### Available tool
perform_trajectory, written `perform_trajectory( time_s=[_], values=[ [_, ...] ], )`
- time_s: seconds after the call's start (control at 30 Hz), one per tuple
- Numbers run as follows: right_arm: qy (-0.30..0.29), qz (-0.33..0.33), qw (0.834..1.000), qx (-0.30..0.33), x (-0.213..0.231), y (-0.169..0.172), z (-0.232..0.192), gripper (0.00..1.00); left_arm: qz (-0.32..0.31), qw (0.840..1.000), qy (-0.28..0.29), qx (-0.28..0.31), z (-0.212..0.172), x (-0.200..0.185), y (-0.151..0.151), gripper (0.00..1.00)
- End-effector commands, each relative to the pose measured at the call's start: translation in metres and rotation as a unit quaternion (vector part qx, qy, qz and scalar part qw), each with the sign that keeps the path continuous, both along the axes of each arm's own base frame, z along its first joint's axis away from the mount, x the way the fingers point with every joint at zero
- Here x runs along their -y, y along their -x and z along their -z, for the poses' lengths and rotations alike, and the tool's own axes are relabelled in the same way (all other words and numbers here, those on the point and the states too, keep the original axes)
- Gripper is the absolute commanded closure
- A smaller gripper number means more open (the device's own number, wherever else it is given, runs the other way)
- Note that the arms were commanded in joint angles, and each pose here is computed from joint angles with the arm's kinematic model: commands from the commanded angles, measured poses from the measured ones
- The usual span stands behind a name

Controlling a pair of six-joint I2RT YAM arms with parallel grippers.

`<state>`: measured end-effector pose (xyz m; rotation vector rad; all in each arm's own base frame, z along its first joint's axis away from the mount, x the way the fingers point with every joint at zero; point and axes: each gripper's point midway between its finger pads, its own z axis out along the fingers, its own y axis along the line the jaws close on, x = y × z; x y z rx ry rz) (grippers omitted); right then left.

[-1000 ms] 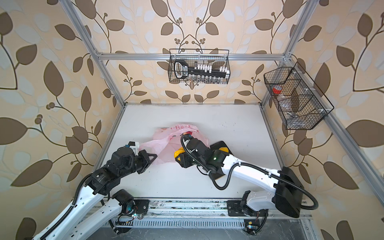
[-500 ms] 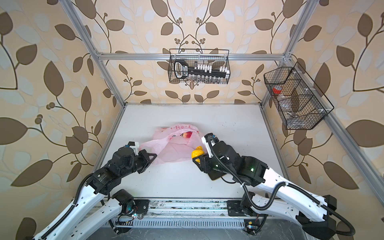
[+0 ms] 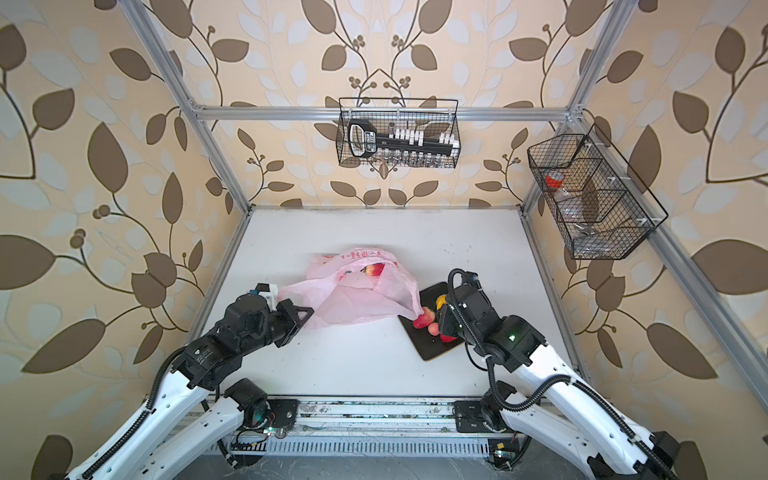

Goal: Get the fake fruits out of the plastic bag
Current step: 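Lower the yellow pear onto the dark mat and open the right gripper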

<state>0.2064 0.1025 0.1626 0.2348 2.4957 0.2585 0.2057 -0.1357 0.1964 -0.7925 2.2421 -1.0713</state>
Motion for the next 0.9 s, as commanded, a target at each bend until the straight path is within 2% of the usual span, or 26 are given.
perform_trajectory(
  time_s=[0.0, 0.17, 0.5, 0.87],
  values=[
    [-0.01, 0.02, 1.0, 0.003, -0.003, -0.012, 0.017, 0.64, -0.007, 1.0, 0.001, 0.009, -0.002, -0.001, -0.001, 1.0],
    [0.007, 0.026, 0.999, -0.018, 0.001, -0.022, 0.049, 0.62, -0.003, 1.0, 0.002, 0.007, -0.002, 0.0, 0.001, 1.0],
    [0.032, 0.024, 0.999, -0.037, 0.007, -0.039, 0.076, 0.53, -0.001, 1.0, 0.003, 0.007, -0.002, -0.001, 0.003, 1.0],
    [0.047, 0.023, 0.997, -0.062, 0.008, -0.037, 0.095, 0.3, 0.012, 1.0, -0.004, 0.002, 0.001, 0.002, 0.004, 1.0]
  ],
)
